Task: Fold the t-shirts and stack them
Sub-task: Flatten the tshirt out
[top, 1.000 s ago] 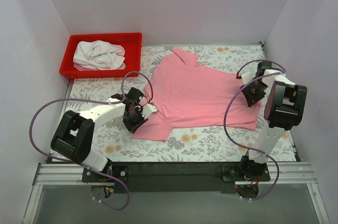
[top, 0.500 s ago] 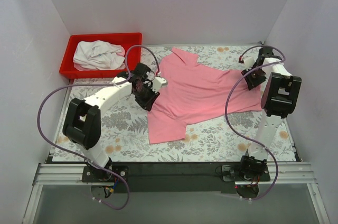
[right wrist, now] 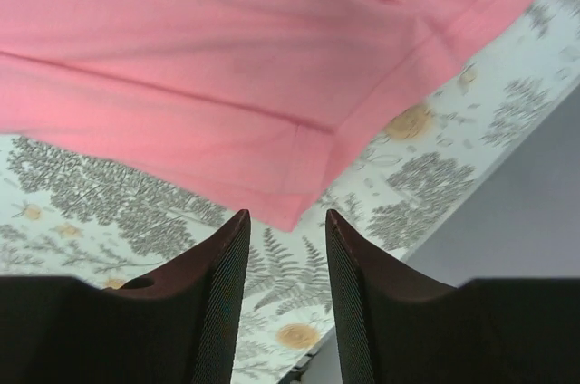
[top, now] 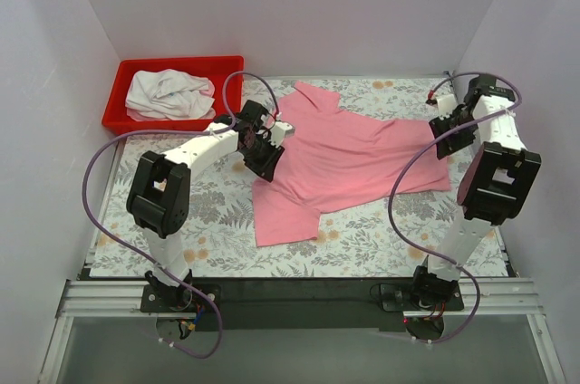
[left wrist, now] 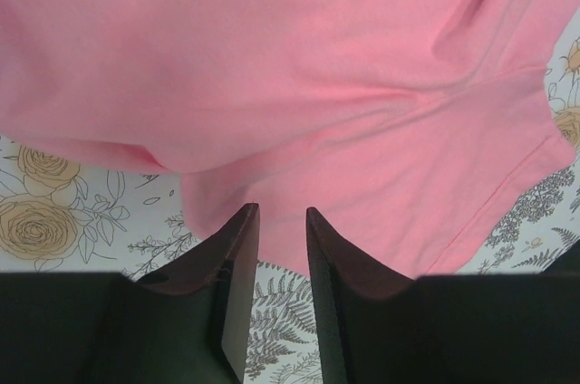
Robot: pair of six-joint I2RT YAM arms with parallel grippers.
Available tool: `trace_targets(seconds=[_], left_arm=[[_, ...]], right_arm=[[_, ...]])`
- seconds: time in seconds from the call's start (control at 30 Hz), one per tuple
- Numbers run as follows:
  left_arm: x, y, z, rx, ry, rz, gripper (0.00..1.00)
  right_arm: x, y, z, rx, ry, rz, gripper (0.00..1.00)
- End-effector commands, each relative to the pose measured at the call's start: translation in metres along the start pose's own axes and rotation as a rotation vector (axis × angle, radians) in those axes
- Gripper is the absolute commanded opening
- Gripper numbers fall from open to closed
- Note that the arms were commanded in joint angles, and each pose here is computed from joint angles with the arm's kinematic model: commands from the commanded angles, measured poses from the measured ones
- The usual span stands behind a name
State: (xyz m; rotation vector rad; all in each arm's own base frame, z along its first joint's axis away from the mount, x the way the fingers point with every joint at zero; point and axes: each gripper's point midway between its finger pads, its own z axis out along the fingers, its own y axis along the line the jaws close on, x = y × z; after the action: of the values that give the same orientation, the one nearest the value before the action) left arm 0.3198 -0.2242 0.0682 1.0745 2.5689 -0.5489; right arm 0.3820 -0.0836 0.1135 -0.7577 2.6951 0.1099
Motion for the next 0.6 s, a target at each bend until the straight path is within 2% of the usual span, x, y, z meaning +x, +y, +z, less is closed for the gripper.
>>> trace_targets(seconds=[0.0, 0.2, 0.57], left_arm=[[-0.02, -0.003, -0.015, -0.012, -0.092, -0.013, 0.28], [-0.007, -0.008, -0.006, 0.009, -0.095, -0.028, 0.32], [-0.005, -0.006, -0.003, 0.03, -0.113, -0.039, 0.33]], right_arm=[[0.039, 0.025, 0.007, -0.15, 0.101, 0.238, 0.45], [0.052, 0.02, 0.017, -0.205, 0.102, 0.422, 0.46], [0.048, 0.003, 0.039, -0.226, 0.12, 0.496, 0.48]])
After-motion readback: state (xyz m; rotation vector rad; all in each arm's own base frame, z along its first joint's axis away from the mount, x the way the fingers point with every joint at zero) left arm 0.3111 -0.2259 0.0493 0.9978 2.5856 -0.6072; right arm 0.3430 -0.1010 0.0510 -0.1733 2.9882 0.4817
